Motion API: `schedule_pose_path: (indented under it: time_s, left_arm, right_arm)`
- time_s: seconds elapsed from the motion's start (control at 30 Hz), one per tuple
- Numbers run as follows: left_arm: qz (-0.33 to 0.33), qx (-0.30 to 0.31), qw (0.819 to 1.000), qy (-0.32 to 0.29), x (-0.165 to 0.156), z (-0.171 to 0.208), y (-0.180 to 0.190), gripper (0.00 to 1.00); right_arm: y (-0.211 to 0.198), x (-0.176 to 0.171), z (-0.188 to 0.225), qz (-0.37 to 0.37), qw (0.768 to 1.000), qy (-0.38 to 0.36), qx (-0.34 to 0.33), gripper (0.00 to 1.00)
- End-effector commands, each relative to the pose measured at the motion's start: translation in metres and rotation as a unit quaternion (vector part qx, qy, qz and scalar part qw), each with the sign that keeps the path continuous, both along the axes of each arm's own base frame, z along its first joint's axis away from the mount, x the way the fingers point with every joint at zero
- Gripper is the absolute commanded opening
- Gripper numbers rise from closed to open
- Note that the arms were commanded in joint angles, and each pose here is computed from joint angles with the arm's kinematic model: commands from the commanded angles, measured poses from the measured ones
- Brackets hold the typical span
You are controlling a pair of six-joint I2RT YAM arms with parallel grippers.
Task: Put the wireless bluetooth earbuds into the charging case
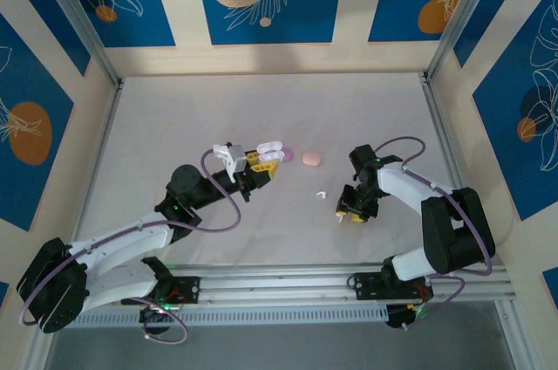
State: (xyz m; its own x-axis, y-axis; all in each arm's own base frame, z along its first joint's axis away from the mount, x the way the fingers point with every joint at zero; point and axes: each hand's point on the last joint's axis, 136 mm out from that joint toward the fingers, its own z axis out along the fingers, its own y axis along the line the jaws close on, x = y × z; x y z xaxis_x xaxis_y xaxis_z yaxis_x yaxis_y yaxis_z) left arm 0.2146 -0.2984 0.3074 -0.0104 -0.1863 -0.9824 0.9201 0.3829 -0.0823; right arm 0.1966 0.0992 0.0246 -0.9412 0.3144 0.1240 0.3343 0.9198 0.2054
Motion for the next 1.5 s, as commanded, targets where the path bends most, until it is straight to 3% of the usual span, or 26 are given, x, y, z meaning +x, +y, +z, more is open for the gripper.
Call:
schedule_pose_path:
  time_s: [0.0,0.53,0.77,1.07,1.47]
  left_arm:
    - [-0.006,-0.015,1.000,-0.016,-0.005,0.013,0.001,0.11]
    - [-0.009,-0.017,1.000,-0.015,-0.005,0.014,-0.001,0.12]
    - [0.000,-0.019,1.000,-0.016,-0.002,0.015,0.000,0.12]
    - [0.007,-0.015,1.000,-0.017,-0.006,0.016,0.007,0.12]
    - [0.009,-0.012,1.000,-0.013,-0.005,0.014,0.007,0.12]
  right_arm:
    - [-0.005,-0.004,-0.005,-0.002,1.000,0.016,-0.009,0.38]
    - [-0.016,-0.004,-0.001,-0.034,0.999,0.014,-0.011,0.33]
    - [0.025,0.031,0.031,0.019,0.996,-0.064,0.057,0.37]
    - [0.041,0.053,0.011,-0.009,0.998,-0.016,0.064,0.43]
    - [0.083,0.057,0.003,0.162,0.986,-0.009,0.033,0.35]
